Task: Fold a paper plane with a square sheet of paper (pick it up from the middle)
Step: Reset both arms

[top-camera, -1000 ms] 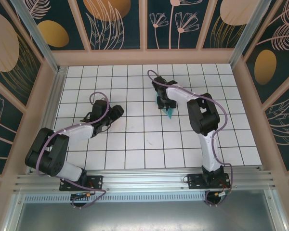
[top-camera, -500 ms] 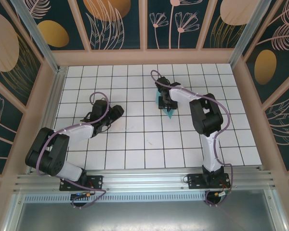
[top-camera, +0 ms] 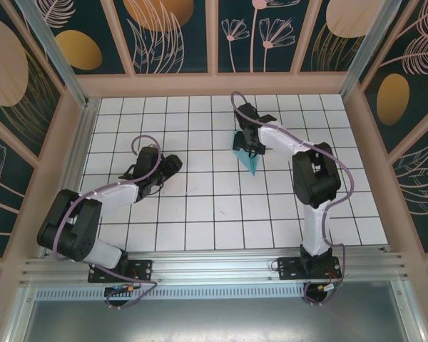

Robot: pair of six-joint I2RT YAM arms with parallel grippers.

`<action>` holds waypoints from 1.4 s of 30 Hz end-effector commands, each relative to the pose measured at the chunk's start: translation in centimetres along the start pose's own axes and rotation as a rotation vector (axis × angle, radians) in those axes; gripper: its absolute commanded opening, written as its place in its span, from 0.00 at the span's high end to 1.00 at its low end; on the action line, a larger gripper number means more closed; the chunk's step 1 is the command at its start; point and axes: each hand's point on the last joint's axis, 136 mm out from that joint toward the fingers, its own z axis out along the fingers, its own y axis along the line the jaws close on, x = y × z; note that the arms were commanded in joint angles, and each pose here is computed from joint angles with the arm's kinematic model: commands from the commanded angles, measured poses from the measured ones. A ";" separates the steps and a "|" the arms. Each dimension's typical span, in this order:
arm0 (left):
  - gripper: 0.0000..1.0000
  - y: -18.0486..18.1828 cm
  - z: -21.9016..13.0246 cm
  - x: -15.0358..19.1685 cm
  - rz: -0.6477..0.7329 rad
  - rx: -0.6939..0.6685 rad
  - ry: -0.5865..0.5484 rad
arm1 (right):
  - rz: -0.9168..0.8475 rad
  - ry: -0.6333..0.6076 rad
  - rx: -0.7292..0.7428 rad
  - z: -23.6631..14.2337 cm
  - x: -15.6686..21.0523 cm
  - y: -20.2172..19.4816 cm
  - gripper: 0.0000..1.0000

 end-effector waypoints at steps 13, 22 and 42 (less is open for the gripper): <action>0.01 1.1 -12.0 -11.8 0.173 -0.315 -0.601 | 0.290 -0.741 0.093 -16.1 -9.7 -13.2 0.01; 0.01 5.9 -18.9 -13.0 0.333 -0.500 -0.927 | 0.441 -0.864 0.256 -13.6 -3.3 -24.8 0.01; 0.01 8.6 -13.0 -12.9 0.556 -0.272 -0.900 | 0.105 -1.044 0.135 -8.7 0.8 -22.6 0.01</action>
